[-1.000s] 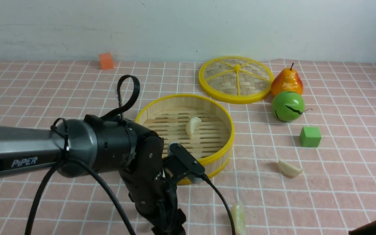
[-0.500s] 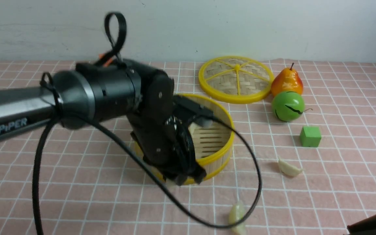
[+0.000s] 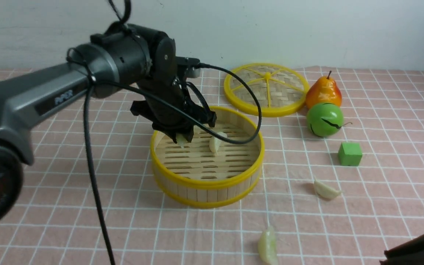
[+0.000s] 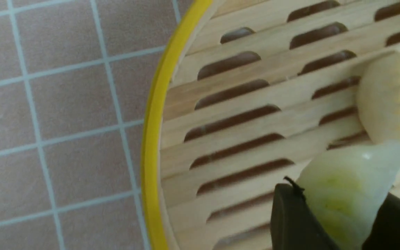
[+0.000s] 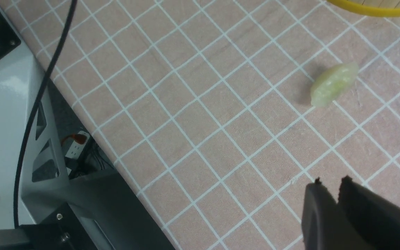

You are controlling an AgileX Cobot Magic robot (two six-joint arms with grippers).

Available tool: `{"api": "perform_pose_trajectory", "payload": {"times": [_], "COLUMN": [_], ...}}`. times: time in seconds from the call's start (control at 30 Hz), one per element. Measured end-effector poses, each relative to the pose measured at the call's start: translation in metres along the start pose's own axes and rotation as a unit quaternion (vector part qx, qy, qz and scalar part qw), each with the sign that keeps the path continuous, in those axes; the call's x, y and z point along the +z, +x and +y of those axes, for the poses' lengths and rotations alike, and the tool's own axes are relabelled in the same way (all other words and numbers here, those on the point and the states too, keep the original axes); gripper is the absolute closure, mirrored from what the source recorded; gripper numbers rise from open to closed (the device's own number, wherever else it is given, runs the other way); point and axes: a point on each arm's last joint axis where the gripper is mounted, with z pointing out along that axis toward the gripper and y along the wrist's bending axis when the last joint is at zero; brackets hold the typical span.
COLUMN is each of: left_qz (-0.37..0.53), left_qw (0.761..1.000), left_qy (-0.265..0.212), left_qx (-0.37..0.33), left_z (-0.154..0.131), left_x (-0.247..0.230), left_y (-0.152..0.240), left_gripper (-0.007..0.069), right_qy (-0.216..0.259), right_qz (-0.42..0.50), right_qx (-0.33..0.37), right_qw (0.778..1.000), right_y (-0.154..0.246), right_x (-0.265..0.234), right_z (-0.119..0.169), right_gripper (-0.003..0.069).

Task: Put the dumplings into the steamer on the table with the pink tablecloth.
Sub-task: 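Place the dumpling into the bamboo steamer basket with the left gripper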

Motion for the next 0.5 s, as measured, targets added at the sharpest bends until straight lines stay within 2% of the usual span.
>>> {"api": "perform_pose_trajectory", "payload": {"times": [0.2,0.37,0.4,0.43,0.5], "left_qz": [0.008,0.006,0.008,0.011,0.016], "left_qw": [1.000,0.999,0.999,0.999,0.999], "left_qy": [-0.026,-0.028,-0.028,-0.030,-0.032], "left_qx": [-0.014,-0.019,-0.019,-0.020,-0.020], "left_z": [0.003,0.003,0.003,0.003,0.003], "left_x": [0.036,0.039,0.039,0.033,0.028], "left_y": [-0.003,-0.004,-0.004,-0.005,-0.006], "left_gripper": [0.0405,0.0279,0.0274,0.0230,0.0216], "right_qy": [-0.001,0.002,0.003,0.010,0.015], "right_qz": [0.011,0.019,0.020,0.025,0.027], "right_qx": [0.021,0.028,0.028,0.030,0.032], "right_qw": [1.000,0.999,0.999,0.999,0.999], "right_y": [-0.002,-0.003,-0.003,-0.003,-0.003], "right_x": [0.006,0.010,0.010,0.012,0.013], "right_z": [-0.002,-0.004,-0.004,-0.006,-0.007], "right_gripper": [0.0575,0.0575,0.0575,0.0575,0.0575]}}
